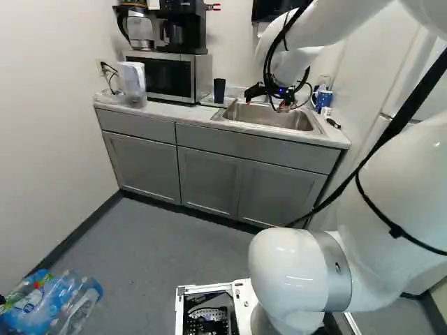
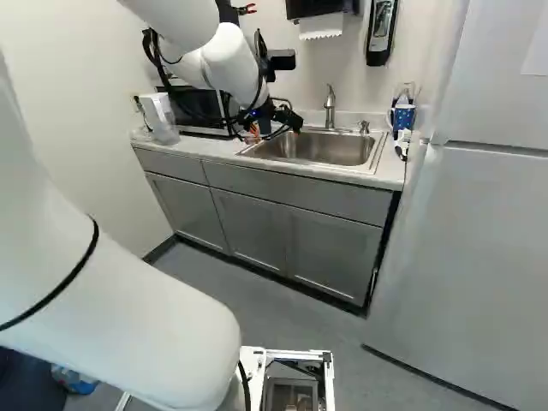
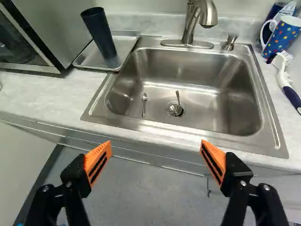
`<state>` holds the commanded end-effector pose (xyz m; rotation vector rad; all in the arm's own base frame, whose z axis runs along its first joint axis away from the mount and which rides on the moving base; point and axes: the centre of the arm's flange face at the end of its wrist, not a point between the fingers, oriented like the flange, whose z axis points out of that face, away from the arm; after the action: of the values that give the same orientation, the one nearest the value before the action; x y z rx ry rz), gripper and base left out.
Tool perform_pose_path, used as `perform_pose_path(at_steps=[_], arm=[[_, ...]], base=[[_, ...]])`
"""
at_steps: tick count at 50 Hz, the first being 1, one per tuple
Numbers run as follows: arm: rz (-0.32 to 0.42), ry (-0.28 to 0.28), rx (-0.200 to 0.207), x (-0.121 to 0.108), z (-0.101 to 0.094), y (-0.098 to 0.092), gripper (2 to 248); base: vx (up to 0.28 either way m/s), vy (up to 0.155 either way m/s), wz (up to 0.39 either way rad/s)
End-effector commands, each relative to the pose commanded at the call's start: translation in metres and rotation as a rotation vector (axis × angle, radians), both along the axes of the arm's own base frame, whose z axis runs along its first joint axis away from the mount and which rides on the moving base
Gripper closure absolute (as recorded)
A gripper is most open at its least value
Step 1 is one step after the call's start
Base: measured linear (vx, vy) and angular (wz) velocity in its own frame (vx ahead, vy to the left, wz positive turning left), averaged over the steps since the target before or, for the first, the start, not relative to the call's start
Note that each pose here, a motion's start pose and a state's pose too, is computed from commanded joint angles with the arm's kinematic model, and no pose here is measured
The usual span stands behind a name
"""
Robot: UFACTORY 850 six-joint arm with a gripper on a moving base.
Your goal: Rinse the cup and place it in the tray
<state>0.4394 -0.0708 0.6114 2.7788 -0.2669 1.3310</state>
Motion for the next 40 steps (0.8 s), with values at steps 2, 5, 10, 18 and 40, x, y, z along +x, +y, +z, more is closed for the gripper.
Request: perform_pose_path(at_steps=[2, 5, 10, 18, 40], arm=[[0.002, -0.005, -0.002, -0.001, -0.004, 0.001, 3], [0.005, -0.012, -0.004, -0.002, -0.01, 0.003, 3], [0.01, -0.024, -0.007, -0.005, -0.02, 0.006, 3], [0.02, -0.046, -0.014, -0.011, -0.039, 0.011, 3], [0.053, -0.117, -0.032, -0.035, -0.096, 0.028, 3]], base=[[0.0, 0.0, 0.0], [0.0, 0.0, 0.0], [0.0, 0.0, 0.0], [0.0, 0.0, 0.0], [0.0, 0.0, 0.0]])
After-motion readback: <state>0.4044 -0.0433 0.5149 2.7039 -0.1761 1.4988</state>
